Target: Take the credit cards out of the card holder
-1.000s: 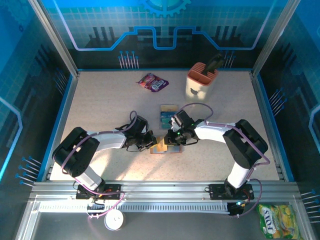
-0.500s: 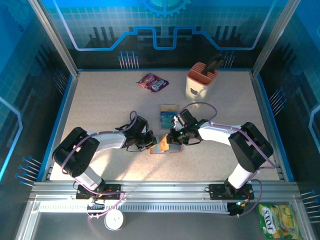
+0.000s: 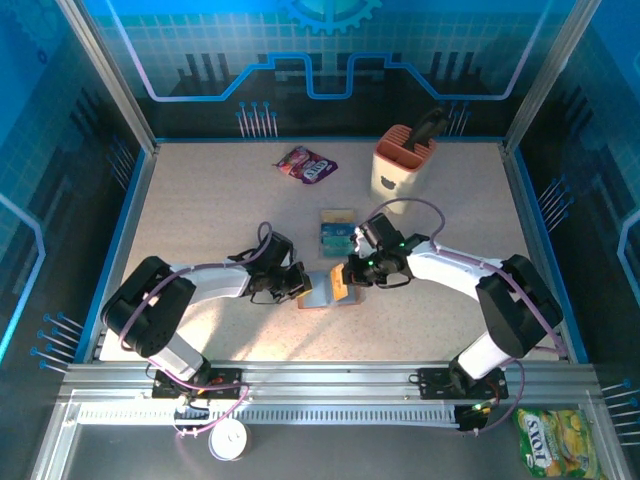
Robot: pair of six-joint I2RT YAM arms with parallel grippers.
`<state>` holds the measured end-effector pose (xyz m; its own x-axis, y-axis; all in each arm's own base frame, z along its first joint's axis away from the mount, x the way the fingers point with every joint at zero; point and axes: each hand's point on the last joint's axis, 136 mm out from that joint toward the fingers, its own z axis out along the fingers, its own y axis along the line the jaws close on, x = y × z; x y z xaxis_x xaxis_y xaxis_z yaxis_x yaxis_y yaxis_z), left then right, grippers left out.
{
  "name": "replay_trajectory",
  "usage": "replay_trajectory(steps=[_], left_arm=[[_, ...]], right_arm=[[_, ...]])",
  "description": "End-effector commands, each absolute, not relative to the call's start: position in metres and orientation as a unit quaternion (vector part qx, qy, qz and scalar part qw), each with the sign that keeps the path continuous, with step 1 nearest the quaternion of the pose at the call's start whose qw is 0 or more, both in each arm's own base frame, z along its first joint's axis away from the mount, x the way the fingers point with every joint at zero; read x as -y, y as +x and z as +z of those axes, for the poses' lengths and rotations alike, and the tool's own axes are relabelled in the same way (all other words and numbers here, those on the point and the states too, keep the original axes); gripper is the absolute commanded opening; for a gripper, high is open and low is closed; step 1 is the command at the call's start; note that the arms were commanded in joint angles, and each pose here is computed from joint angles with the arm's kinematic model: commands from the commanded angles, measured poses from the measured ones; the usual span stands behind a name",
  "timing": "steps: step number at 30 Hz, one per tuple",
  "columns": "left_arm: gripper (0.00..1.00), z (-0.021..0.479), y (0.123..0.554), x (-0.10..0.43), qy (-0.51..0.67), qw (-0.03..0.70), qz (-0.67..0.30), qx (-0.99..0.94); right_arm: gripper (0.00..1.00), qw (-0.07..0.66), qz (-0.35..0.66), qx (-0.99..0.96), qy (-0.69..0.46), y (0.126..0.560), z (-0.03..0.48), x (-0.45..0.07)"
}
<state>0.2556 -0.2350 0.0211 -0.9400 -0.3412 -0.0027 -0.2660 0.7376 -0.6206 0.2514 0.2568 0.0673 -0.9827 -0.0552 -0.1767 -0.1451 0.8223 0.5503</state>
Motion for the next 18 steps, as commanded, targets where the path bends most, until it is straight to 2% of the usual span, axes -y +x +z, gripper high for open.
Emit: replay_trajectory(steps=[1, 10, 18], left_arm=[[0.03, 0.011, 0.244, 0.218, -0.164, 0.049, -0.291, -0.941], [0.03, 0.009, 0.245, 0.214, -0.164, 0.048, -0.29, -0.942], [0.04, 0.005, 0.246, 0.205, -0.16, 0.049, -0.275, -0.947]], right_arm=[[0.08, 0.101, 0.273, -0.954, -0.075, 0.262, 0.086, -0.245], [0.06, 0.143, 0.208, -0.953, -0.165, 0.288, 0.111, -0.228], [0.01, 0.195, 0.145, -0.92, -0.307, 0.316, 0.135, -0.225]])
